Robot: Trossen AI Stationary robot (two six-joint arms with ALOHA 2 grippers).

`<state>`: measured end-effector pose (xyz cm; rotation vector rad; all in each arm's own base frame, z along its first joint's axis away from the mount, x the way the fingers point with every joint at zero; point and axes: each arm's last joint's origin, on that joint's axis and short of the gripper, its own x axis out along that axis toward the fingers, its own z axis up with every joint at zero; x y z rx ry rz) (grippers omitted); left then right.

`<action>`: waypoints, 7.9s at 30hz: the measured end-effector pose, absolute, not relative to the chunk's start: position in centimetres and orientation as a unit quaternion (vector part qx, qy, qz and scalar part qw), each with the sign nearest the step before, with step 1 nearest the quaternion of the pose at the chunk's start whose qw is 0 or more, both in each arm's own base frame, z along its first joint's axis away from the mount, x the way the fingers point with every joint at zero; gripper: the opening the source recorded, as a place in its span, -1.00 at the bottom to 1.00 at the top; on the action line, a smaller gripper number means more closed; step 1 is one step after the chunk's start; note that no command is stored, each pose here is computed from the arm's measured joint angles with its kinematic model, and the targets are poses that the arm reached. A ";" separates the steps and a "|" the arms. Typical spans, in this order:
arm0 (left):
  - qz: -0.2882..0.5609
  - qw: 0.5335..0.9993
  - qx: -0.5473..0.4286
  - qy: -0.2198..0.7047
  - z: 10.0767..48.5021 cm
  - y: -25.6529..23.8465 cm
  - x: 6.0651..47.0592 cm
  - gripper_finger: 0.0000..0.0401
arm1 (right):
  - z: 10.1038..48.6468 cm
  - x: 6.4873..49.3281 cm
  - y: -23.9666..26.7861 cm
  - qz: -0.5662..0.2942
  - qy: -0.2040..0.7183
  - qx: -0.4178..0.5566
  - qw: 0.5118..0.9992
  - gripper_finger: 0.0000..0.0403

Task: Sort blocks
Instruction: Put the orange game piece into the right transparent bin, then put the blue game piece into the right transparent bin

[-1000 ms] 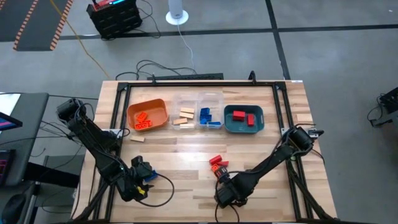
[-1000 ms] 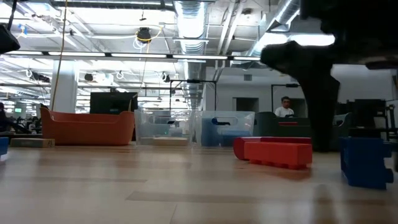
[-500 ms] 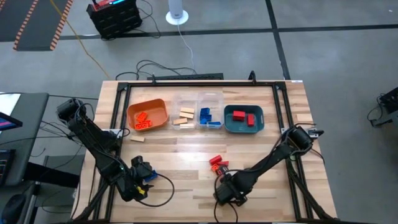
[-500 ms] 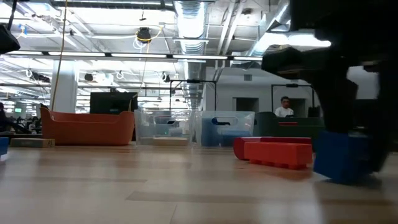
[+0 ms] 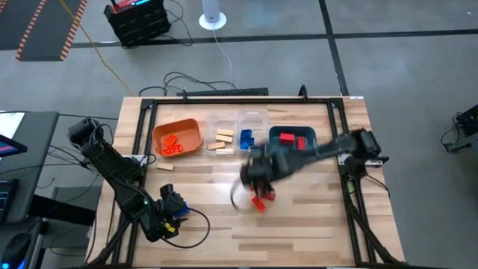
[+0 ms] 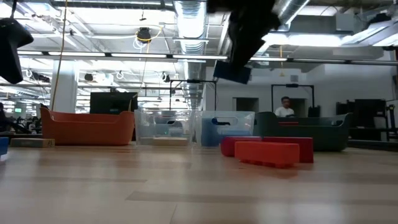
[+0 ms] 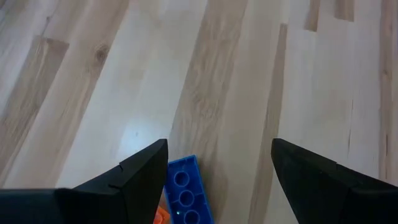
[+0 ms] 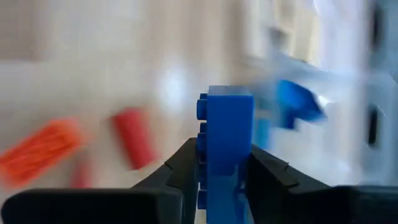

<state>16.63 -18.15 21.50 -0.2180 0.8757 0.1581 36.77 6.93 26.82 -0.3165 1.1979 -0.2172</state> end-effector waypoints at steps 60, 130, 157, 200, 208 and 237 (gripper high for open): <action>0.148 0.800 -0.141 0.564 18.1 -15.7 19.8 0.40 | 31.3 35.7 15.8 -0.080 0.436 -0.092 0.892 -0.05; 0.190 0.973 0.096 0.091 27.5 -16.3 24.2 -0.29 | 26.8 38.1 17.2 -0.163 0.203 -0.109 0.959 -0.05; 0.186 0.980 0.059 -0.035 31.2 -14.8 25.8 -0.28 | 28.3 39.9 17.1 -0.208 0.084 -0.084 0.971 -0.05; 0.041 0.997 0.016 -0.056 20.2 -14.3 19.1 -0.28 | 19.5 42.6 18.3 -0.086 0.187 -0.053 0.977 -0.05; 0.042 0.997 0.017 -0.056 20.0 -13.9 19.1 -0.28 | 19.5 44.0 15.5 -0.053 0.184 -0.047 0.980 -0.05; 0.013 0.997 0.017 -0.076 19.9 -13.2 20.1 -0.28 | 18.3 44.3 11.8 0.031 0.091 -0.012 0.995 0.40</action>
